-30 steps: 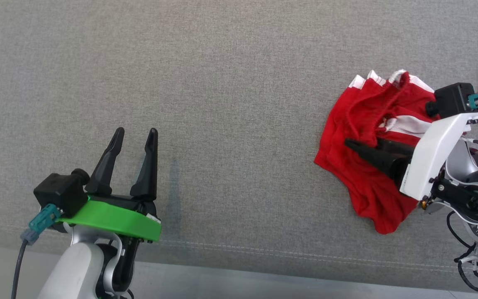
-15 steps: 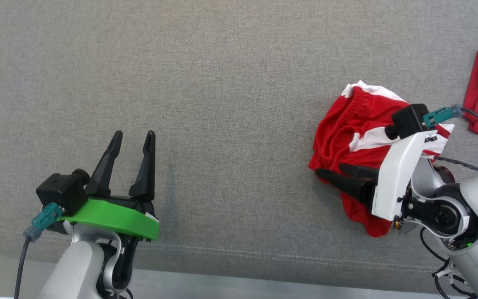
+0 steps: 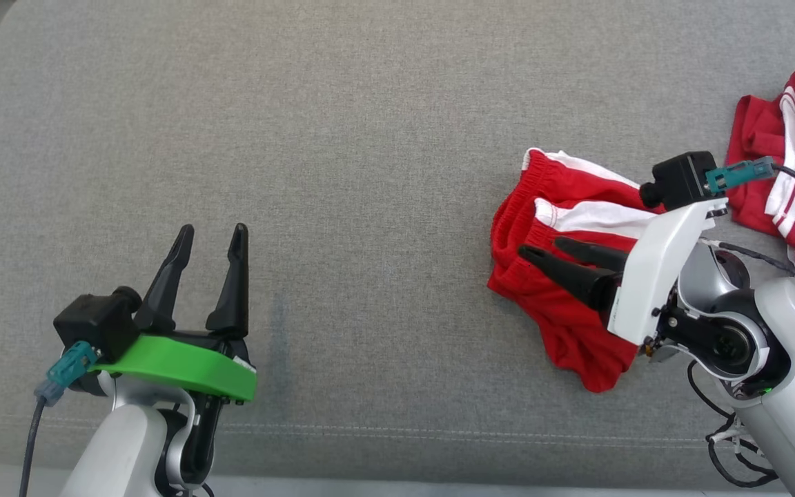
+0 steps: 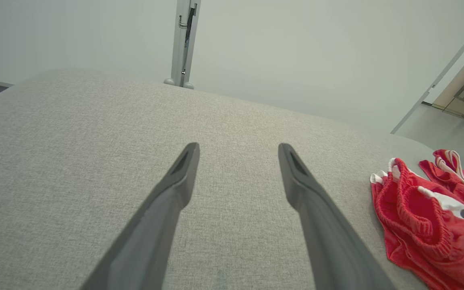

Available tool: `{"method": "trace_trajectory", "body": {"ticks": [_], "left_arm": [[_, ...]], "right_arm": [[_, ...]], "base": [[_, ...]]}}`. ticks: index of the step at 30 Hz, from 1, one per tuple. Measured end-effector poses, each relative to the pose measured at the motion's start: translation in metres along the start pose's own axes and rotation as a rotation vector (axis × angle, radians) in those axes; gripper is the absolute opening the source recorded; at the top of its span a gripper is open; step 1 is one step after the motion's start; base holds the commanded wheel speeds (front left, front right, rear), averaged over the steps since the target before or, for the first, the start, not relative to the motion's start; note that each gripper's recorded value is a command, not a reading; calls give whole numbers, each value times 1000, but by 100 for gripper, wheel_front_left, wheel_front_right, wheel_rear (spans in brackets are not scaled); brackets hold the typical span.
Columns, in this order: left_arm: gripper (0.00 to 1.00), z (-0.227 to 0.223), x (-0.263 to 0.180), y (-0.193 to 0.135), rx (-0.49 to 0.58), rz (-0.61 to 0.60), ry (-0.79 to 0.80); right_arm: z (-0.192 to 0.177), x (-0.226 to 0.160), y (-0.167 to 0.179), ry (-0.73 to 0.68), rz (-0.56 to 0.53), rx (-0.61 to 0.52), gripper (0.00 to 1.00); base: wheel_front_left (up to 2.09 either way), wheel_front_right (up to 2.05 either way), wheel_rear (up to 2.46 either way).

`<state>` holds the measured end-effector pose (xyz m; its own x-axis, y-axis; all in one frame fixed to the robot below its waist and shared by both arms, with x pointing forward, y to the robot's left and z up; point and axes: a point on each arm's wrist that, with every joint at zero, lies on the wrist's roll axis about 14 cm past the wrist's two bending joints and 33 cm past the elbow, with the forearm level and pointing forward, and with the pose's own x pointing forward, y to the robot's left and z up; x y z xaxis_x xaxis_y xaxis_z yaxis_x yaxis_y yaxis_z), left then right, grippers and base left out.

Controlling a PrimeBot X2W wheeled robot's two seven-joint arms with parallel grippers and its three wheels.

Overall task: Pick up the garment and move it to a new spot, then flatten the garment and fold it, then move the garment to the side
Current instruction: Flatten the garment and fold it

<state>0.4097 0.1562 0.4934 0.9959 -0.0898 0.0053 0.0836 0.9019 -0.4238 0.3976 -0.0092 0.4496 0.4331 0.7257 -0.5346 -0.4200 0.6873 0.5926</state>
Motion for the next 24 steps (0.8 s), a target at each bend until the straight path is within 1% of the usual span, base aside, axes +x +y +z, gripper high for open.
{"method": "trace_trajectory", "body": {"ticks": [3,5,7,10,13,15,17,20,24], "left_arm": [[100,1,1,-5,-2,-15,-4],[100,2,1,-8,-2,-24,-5],[100,2,1,-9,-1,-29,-5],[100,0,-3,-9,1,-29,2],[100,1,-7,-7,7,-18,2],[100,1,-10,-7,9,-16,2],[100,1,-13,-7,10,-11,4],[100,-2,-21,-3,10,8,9],[100,-12,-30,-5,-19,15,38]], "right_arm": [[11,-6,-3,-68,-23,-24,100],[16,-9,-4,-98,-33,-56,100],[19,-11,-4,-125,-40,-63,100],[27,-14,4,-188,-19,-85,100],[40,-24,10,-279,-15,-145,100],[50,-33,11,-346,-36,-212,100],[58,-44,9,-415,-62,-238,100],[55,-58,4,-481,-95,-226,100],[28,-74,-11,-512,-160,-157,100]], "base": [[0,0,0],[0,0,0],[0,0,0],[0,0,0],[0,0,0],[0,0,0],[0,0,0],[0,0,0],[0,0,0]]}}
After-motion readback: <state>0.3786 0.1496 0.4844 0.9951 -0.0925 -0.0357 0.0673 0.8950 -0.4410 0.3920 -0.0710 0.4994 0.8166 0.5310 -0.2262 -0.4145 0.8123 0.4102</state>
